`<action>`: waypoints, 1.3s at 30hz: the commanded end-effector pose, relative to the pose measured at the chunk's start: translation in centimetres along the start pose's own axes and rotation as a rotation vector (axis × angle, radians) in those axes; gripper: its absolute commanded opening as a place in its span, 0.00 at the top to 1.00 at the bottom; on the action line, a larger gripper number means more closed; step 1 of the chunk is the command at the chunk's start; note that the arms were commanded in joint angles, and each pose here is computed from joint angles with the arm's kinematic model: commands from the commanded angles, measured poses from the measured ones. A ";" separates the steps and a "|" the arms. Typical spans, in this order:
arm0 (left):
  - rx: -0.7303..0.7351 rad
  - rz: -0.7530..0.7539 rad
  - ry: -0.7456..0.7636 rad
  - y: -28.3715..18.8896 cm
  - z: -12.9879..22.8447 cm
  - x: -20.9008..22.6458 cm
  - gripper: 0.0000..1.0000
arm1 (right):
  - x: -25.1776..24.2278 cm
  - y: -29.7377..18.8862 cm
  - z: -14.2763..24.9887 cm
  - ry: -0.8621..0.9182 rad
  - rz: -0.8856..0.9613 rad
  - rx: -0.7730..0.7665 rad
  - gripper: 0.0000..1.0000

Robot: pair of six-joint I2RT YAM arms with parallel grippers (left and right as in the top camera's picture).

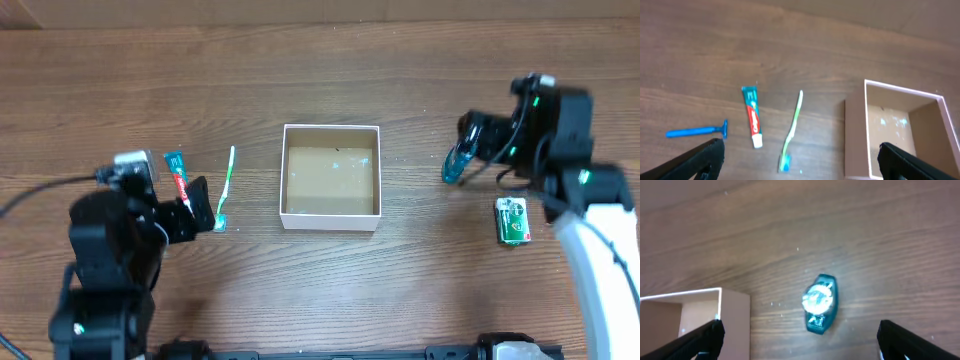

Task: Pack container
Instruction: 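Move the right gripper over the blue mouthwash bottle and lower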

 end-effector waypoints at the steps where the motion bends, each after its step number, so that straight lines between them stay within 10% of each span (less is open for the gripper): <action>1: 0.084 0.016 -0.023 -0.5 -1.8 -1.3 0.00 | -1.2 0.0 -1.9 0.056 -0.019 0.081 0.00; 22: 0.242 -0.043 -0.040 1.4 -2.0 -1.3 0.00 | -1.6 -2.0 -5.0 0.162 0.041 0.114 0.00; 39: 0.241 -0.043 -0.040 1.4 -2.0 -1.3 0.00 | -1.1 9.7 -0.2 0.209 0.061 0.512 0.00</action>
Point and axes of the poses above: each gripper's point midway between its finger pads, its own y axis out along the fingers, its own x axis along the line the jaws close on, z = x × y, the point moved 6 cm from there along -y, back along the fingers, and after that the axes turned 12 degrees about -y, right-handed, at the moved point
